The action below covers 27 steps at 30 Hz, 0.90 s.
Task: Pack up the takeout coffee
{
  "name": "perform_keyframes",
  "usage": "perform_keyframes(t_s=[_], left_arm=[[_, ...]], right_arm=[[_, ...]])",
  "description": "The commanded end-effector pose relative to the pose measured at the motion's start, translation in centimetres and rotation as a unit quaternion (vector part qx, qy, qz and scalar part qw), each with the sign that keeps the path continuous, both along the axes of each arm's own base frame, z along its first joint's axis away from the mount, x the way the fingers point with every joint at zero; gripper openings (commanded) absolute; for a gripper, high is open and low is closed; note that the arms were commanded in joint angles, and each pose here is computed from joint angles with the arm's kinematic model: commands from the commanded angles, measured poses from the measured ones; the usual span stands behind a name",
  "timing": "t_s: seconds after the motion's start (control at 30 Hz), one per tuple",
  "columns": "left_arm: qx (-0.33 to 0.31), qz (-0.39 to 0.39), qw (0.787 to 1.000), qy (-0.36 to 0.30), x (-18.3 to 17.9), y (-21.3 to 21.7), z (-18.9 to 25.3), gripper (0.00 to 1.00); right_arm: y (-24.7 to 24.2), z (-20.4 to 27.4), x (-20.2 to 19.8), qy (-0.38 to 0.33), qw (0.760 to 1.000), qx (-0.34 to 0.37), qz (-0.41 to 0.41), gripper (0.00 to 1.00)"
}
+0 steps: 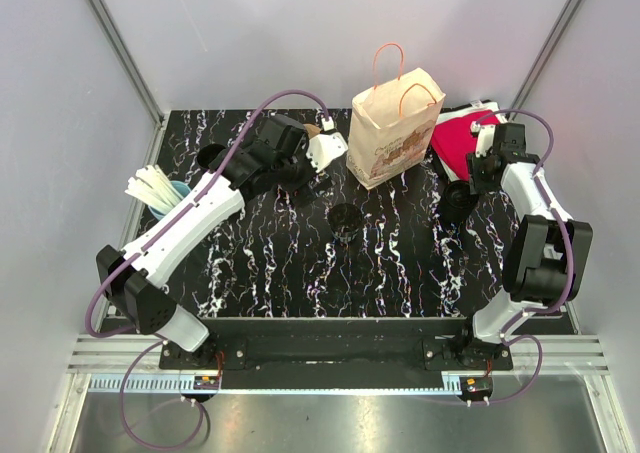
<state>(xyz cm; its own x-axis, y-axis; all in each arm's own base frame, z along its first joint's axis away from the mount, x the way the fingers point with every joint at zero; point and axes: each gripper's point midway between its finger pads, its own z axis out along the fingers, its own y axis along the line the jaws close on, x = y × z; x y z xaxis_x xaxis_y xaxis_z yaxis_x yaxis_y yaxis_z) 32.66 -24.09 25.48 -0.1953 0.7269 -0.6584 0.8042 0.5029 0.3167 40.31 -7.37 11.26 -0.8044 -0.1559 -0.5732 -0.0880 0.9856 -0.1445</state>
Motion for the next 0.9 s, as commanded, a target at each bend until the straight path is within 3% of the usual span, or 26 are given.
perform_keyframes(t_s=[0.0,0.57,0.87], left_arm=[[-0.028,-0.003,0.999,-0.015,0.5,-0.8,1.7,0.99],[-0.030,-0.005,0.999,-0.012,0.5,-1.0,1.6,0.99],[-0.031,-0.006,0.999,-0.011,0.4,-1.0,1.6,0.99]], right_arm=[[0.6,0.0,0.6,-0.011,1.000,0.015,0.008,0.43],[1.1,-0.3,0.5,-0.004,0.999,0.028,0.015,0.27],[1.0,0.7,0.5,-0.013,0.999,0.025,0.015,0.12]])
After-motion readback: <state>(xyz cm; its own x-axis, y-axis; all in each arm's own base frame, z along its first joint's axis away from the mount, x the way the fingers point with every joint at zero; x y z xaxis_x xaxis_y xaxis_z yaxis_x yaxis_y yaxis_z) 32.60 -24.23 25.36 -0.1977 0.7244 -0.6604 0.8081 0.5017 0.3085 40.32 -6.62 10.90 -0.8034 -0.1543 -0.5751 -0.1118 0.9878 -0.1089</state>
